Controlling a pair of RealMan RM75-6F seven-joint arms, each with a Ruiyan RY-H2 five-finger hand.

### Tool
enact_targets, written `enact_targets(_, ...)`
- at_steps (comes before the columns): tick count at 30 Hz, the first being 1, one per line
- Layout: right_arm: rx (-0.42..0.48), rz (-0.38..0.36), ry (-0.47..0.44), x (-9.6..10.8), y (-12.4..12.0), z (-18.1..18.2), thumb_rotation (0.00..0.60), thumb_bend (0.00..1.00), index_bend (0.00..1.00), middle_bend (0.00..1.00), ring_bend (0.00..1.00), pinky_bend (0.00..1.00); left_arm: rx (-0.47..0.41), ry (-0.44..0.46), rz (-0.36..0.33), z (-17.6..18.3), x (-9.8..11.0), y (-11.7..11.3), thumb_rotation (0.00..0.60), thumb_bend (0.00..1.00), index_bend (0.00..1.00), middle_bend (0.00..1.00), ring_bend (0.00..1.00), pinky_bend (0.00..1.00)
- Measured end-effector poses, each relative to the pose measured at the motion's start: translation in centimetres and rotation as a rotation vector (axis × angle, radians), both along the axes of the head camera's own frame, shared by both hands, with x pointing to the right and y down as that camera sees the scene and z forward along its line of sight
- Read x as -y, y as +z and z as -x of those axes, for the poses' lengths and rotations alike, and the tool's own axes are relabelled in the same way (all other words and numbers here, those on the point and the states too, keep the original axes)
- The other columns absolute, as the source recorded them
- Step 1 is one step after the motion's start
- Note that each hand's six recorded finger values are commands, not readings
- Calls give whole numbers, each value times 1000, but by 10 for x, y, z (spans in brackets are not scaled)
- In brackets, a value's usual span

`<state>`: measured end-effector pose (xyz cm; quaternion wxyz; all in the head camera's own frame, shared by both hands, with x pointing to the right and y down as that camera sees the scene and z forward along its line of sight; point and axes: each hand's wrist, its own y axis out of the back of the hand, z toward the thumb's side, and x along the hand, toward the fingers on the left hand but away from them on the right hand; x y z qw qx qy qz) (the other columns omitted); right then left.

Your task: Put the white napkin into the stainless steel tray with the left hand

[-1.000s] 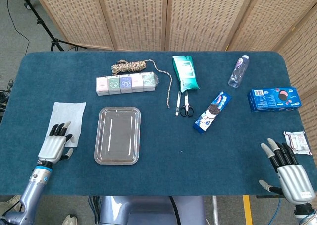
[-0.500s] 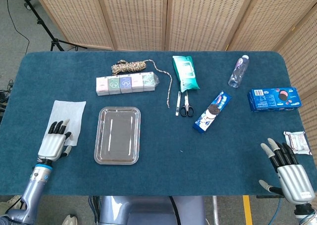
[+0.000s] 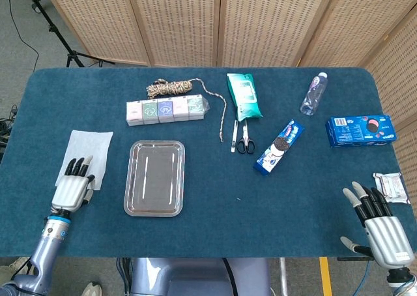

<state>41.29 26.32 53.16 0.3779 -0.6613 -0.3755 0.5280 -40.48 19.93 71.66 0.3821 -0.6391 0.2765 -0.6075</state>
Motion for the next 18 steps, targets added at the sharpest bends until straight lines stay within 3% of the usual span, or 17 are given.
enact_targets(12, 2, -2, 3, 0, -1, -1, 600, 0, 0, 0, 0, 0, -2, 0, -40, -1, 4, -4, 600, 429, 711, 0, 0, 0)
enact_targets(18, 2, -1, 3, 0, -1, -1, 600, 0, 0, 0, 0, 0, -10, -5, -65, -4, 6, -10, 600, 438, 821, 0, 0, 0)
